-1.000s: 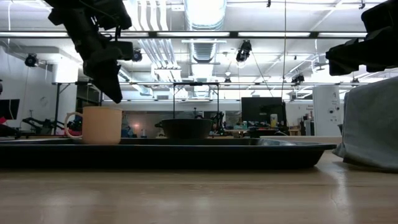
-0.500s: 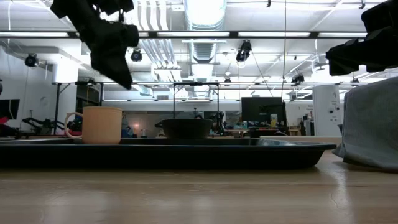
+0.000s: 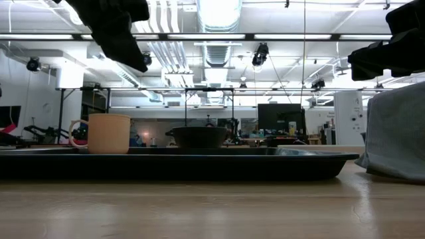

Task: Set up tray
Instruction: Put the white plate on the black serving tray below the orange mug

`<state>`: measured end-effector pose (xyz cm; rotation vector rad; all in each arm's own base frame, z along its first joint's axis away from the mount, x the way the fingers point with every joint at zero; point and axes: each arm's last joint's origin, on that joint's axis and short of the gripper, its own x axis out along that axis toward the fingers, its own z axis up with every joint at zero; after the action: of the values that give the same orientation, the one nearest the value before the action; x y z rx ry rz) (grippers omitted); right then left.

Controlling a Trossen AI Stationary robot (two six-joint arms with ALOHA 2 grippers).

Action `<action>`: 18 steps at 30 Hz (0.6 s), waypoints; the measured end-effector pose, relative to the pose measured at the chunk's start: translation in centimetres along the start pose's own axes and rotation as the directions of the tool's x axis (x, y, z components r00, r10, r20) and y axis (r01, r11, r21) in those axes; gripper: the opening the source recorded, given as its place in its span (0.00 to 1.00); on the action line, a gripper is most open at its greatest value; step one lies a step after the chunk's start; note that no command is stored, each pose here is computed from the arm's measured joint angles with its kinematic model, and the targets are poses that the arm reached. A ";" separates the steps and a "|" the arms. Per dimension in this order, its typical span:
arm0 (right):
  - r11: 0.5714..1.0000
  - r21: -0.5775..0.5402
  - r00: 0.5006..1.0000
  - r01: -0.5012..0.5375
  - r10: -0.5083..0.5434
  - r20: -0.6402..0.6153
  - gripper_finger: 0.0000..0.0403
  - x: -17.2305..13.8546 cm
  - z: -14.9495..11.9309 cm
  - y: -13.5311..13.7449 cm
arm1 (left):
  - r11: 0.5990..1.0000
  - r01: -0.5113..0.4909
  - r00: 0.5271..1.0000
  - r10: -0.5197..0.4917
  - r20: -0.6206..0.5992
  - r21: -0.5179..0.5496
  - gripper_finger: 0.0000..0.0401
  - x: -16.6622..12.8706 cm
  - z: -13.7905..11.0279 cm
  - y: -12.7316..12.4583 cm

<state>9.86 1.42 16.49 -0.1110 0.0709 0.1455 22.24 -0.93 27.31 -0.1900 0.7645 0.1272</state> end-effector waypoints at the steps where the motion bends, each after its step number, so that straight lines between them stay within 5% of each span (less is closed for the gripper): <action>1: 1.000 0.000 1.000 0.000 0.000 0.000 0.17 0.0 0.0 0.0 | 1.000 0.004 1.000 -0.004 0.005 0.015 0.30 0.1 0.0 -0.1; 12: 1.000 0.000 1.000 0.000 0.000 0.000 0.17 0.0 0.0 0.0 | 0.990 0.068 0.993 -0.078 0.085 0.120 0.30 0.1 -3.2 -0.6; 18: 1.000 0.000 1.000 0.000 0.000 0.001 0.17 0.0 0.0 0.0 | 0.979 0.138 0.947 -0.175 0.270 0.150 0.30 -1.1 -5.7 -0.5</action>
<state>9.86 1.42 16.49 -0.1109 0.0703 0.1458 17.70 -2.75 24.13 -0.1055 0.4687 -0.0466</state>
